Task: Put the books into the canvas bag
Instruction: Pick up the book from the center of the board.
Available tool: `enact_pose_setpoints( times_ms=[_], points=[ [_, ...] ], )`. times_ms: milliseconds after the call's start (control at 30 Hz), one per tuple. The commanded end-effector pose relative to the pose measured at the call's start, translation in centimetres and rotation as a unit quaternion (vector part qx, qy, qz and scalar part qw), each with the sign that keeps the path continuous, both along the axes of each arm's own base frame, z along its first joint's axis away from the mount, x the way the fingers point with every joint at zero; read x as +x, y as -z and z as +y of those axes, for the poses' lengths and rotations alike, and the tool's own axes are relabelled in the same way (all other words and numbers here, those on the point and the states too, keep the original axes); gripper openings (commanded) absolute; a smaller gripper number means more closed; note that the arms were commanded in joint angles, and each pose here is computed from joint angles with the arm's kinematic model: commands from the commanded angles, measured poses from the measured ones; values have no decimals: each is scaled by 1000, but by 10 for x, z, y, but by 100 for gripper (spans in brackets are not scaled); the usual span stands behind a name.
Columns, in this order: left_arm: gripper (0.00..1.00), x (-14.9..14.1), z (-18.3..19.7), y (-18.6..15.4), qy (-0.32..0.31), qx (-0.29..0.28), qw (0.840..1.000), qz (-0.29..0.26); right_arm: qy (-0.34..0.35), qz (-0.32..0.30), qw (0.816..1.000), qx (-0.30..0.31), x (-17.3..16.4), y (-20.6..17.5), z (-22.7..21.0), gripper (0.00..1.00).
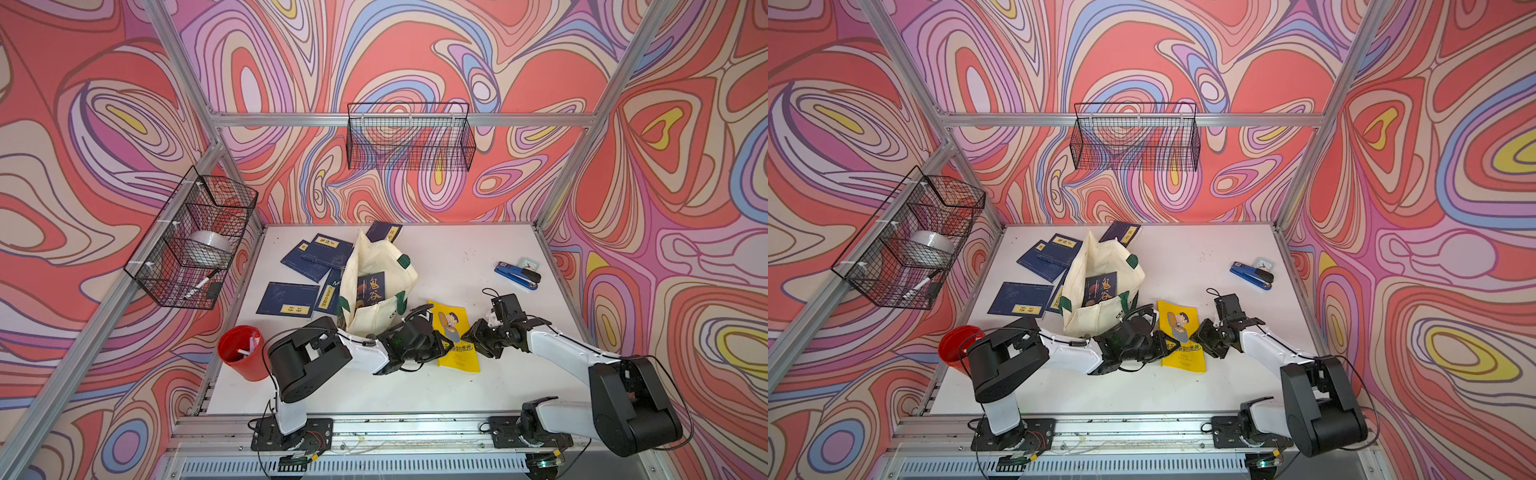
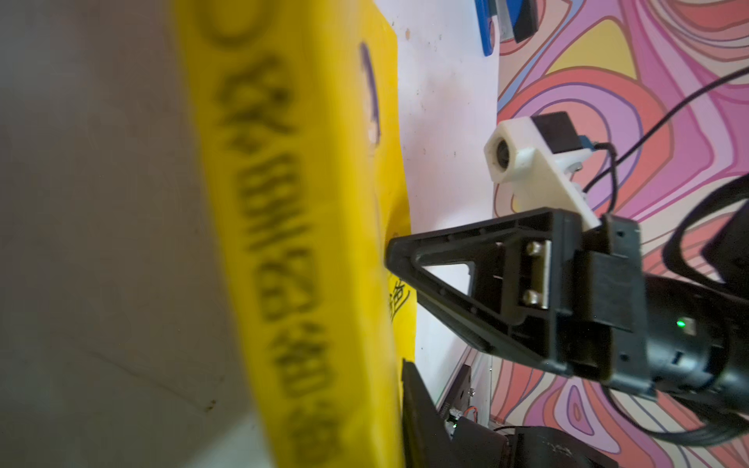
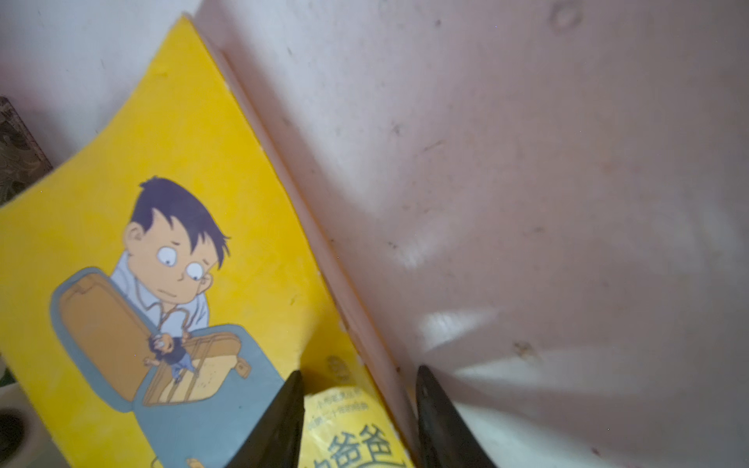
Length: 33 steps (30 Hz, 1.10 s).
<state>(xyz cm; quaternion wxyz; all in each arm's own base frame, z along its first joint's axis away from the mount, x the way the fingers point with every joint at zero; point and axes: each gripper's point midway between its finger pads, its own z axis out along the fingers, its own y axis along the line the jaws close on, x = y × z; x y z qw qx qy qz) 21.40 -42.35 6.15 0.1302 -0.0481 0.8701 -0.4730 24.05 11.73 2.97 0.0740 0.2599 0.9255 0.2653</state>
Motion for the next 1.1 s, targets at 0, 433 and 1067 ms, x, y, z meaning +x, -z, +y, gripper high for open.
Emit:
enact_pose_setpoints(
  times_ms=[0, 433, 1067],
  points=[
    [2, -3, -14, -65, 45, -38, 995, -79, -7, -12, 1000, -9, -5, -15, -2, 47],
    [0, -23, 29, -239, 203, 24, 912, -354, -101, -477, 873, -13, 10, -300, 4, 65],
    [0, -17, 128, -377, 218, -183, 867, -410, -235, -579, 743, 240, -11, -416, 89, 70]
  ],
)
